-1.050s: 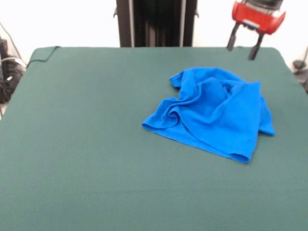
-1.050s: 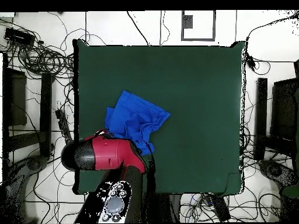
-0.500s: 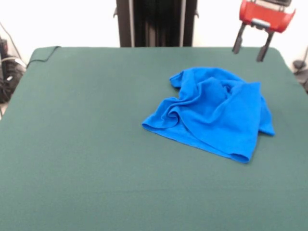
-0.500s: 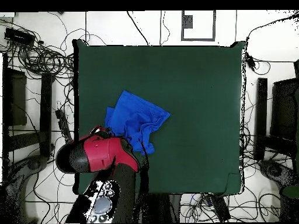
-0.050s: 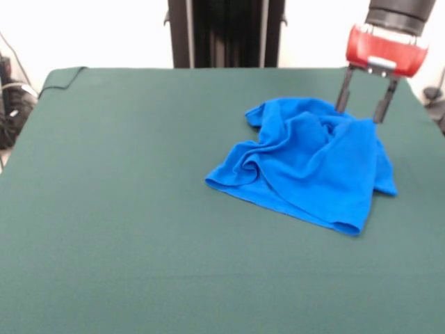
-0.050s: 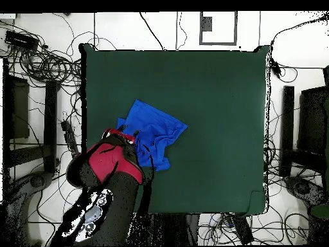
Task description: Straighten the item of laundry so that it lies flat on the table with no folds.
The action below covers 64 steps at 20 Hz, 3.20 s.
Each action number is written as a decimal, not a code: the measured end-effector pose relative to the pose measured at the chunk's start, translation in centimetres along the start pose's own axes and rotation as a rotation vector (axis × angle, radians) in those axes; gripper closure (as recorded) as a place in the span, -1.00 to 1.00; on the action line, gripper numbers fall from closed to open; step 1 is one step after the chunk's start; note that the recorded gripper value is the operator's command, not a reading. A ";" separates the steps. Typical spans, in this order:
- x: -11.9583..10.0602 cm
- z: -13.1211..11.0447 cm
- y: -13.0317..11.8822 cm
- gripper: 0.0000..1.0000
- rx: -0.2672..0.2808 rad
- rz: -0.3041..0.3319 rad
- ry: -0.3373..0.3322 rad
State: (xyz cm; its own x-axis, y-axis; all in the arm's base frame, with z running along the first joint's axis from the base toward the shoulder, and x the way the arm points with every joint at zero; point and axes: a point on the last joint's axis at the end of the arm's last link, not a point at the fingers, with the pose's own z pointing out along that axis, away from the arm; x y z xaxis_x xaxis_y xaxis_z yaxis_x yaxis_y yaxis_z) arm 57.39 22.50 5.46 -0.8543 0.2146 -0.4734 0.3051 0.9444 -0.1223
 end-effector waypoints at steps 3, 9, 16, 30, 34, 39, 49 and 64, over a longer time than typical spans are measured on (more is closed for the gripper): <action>0.0 1.0 -0.1 -1.00 0.008 -0.042 -0.052; 0.0 3.0 -1.5 -1.00 0.044 -0.117 -0.128; -1.0 4.5 -4.2 -1.00 0.074 -0.146 -0.182; -0.6 10.9 -10.1 -1.00 0.080 -0.115 -0.182; 1.0 14.1 -11.4 -1.00 0.049 -0.027 -0.100; -0.3 15.3 -12.0 -1.00 0.000 0.080 -0.055; -1.9 15.6 -11.5 -1.00 0.043 0.150 0.068; 0.6 15.4 -8.4 -1.00 0.247 -0.290 -0.171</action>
State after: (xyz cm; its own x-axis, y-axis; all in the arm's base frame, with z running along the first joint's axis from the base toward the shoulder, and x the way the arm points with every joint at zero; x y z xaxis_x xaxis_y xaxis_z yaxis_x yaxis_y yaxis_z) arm 60.75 10.84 -7.22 -0.8440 -0.1154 -0.5239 0.1718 0.8670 -0.4677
